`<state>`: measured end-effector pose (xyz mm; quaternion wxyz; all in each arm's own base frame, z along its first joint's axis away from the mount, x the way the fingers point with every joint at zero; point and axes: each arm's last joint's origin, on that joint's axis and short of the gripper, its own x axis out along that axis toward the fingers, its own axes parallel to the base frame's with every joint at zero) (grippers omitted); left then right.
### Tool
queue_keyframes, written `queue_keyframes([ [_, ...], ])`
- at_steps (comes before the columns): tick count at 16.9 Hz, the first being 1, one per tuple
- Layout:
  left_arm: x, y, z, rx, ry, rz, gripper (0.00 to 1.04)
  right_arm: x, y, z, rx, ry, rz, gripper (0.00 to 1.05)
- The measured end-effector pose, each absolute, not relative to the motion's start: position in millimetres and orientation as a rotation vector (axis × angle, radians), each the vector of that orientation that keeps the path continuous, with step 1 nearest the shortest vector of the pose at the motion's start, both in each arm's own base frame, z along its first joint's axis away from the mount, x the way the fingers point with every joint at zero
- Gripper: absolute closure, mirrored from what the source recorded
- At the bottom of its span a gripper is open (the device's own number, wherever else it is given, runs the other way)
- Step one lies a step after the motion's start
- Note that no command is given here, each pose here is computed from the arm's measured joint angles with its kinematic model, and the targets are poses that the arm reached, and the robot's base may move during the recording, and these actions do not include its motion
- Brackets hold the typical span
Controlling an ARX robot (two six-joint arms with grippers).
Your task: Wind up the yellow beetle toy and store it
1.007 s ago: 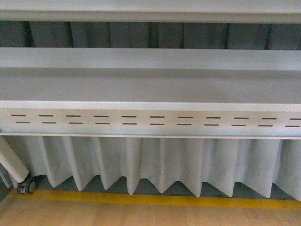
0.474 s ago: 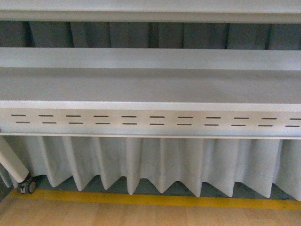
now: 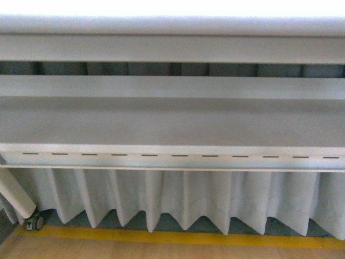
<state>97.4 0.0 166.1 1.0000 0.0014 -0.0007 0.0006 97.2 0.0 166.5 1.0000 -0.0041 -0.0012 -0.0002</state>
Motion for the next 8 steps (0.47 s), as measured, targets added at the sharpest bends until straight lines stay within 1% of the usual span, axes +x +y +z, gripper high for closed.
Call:
queue_keyframes([
  [8,97.4,0.0,166.0,0.003,-0.001,0.0,0.07,97.2,0.0,166.6,-0.007,-0.004,-0.001,0.07],
])
